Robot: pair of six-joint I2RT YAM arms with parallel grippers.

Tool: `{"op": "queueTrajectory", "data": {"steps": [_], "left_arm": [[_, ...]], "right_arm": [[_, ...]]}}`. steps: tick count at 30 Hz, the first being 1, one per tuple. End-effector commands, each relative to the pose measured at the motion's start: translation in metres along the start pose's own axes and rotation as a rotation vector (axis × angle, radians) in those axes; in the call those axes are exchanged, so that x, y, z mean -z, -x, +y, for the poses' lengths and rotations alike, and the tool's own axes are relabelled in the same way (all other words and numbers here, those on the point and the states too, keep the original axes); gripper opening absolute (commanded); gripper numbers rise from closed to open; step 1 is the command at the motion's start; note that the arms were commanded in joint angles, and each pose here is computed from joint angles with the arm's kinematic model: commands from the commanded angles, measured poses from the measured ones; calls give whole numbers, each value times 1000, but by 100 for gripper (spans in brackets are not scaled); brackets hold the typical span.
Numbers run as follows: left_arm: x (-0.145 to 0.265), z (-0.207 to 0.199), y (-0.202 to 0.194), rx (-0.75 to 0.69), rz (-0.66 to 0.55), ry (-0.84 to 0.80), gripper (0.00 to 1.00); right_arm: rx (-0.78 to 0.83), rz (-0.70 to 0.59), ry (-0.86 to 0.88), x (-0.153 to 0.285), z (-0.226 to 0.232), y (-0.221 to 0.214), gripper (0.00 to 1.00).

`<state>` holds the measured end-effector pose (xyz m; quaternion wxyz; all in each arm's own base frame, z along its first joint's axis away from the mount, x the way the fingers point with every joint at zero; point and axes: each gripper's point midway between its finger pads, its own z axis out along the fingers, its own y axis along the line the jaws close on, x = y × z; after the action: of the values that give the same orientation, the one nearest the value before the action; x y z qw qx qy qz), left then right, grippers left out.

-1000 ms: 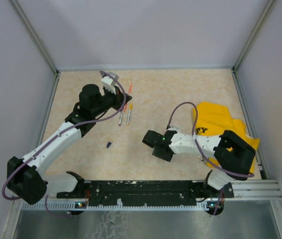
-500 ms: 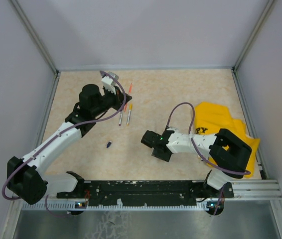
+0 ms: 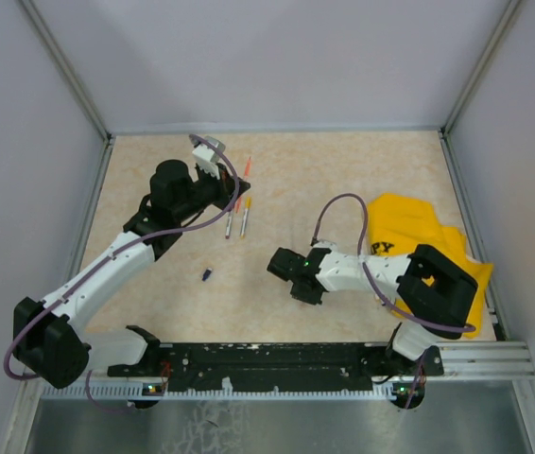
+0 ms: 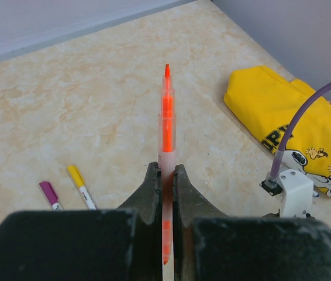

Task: Insert the pens into the pen caps
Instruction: Move the pen cap to the center of the board.

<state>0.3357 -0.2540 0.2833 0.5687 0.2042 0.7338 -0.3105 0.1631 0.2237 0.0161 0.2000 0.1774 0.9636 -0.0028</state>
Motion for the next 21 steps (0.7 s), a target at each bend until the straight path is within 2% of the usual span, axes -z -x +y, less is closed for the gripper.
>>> {"op": "queueTrajectory", "data": {"steps": [1, 4, 12, 17, 21], "left_arm": [[3, 0, 5, -10, -22, -2, 0], [3, 0, 5, -11, -22, -1, 0], [2, 0, 5, -10, -22, 0, 0], [3, 1, 5, -12, -23, 5, 0], [3, 1, 5, -12, -22, 4, 0]], "right_arm": [[59, -57, 59, 0, 6, 9, 15], [122, -58, 102, 2, 10, 9, 12], [417, -89, 284, 18, 21, 11, 9], [537, -134, 293, 26, 8, 27, 7], [581, -102, 307, 24, -2, 36, 7]]}}
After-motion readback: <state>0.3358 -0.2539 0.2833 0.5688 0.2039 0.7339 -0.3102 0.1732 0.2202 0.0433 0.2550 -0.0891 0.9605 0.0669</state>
